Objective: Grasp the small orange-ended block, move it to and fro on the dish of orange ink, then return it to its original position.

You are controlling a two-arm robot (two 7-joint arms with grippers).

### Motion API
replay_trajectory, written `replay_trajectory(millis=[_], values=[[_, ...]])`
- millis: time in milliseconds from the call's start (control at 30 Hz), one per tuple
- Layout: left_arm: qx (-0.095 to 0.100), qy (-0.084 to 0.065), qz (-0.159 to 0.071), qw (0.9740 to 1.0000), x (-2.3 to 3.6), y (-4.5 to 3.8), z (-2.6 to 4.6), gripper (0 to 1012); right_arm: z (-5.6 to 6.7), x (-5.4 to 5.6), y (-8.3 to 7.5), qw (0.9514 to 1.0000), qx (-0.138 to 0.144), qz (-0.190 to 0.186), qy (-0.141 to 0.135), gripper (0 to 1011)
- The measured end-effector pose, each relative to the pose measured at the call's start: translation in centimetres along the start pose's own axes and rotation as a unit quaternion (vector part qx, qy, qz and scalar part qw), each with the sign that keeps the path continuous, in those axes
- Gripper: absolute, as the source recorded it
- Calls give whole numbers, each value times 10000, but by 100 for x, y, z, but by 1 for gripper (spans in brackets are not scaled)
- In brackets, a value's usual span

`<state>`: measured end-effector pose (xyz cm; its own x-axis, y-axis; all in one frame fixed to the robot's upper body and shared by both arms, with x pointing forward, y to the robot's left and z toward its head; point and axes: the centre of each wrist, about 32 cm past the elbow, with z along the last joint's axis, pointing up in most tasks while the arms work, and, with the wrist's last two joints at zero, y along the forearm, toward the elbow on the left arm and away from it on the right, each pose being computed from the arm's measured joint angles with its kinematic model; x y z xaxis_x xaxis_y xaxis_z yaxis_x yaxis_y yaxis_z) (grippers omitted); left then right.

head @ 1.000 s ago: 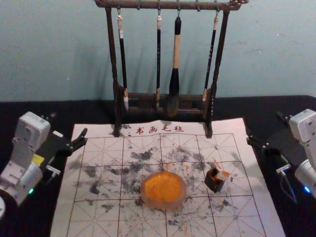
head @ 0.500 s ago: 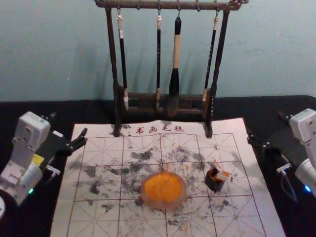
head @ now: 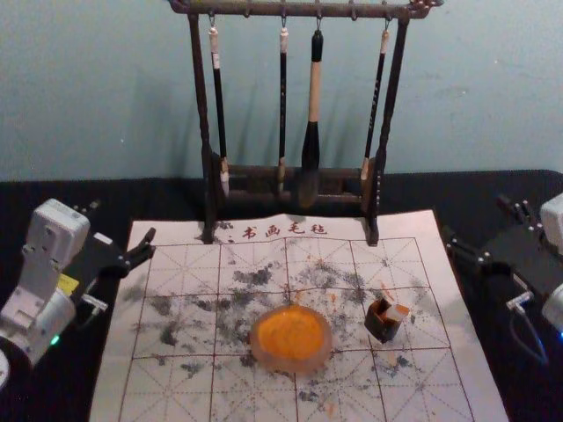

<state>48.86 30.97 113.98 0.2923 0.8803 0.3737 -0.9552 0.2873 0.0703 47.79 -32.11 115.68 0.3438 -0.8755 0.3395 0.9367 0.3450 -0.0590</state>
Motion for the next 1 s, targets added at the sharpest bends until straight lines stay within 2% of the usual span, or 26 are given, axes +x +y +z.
replay_trajectory(millis=[233, 367, 467, 500, 700, 767, 800, 867, 1000], values=[[0, 0, 0, 10000, 0, 0, 0, 1001, 69, 78, -287, 9974, 308, 636, 168, 1000], [0, 0, 0, 10000, 0, 0, 0, 1001, 80, 105, -454, 9927, 487, 1089, 195, 1000], [0, 0, 0, 10000, 0, 0, 0, 1001, 67, 107, -541, 9885, 512, 1407, 219, 1000], [0, 0, 0, 10000, 0, 0, 0, 1001, 67, 107, -541, 9885, 512, 1407, 219, 1000], [0, 0, 0, 10000, 0, 0, 0, 1001, 16, 106, -648, 9780, 440, 2026, 227, 1000], [0, 0, 0, 10000, 0, 0, 0, 1001, -5, 107, -656, 9748, 398, 2185, 217, 1000], [0, 0, 0, 10000, 0, 0, 0, 1001, -5, 107, -656, 9748, 398, 2185, 217, 1000], [0, 0, 0, 10000, 0, 0, 0, 1001, -30, 110, -648, 9709, 333, 2363, 212, 1000], [-1, 0, 0, 10000, 0, 0, 0, 1001, -63, 109, -614, 9680, 204, 2493, 186, 1000]])
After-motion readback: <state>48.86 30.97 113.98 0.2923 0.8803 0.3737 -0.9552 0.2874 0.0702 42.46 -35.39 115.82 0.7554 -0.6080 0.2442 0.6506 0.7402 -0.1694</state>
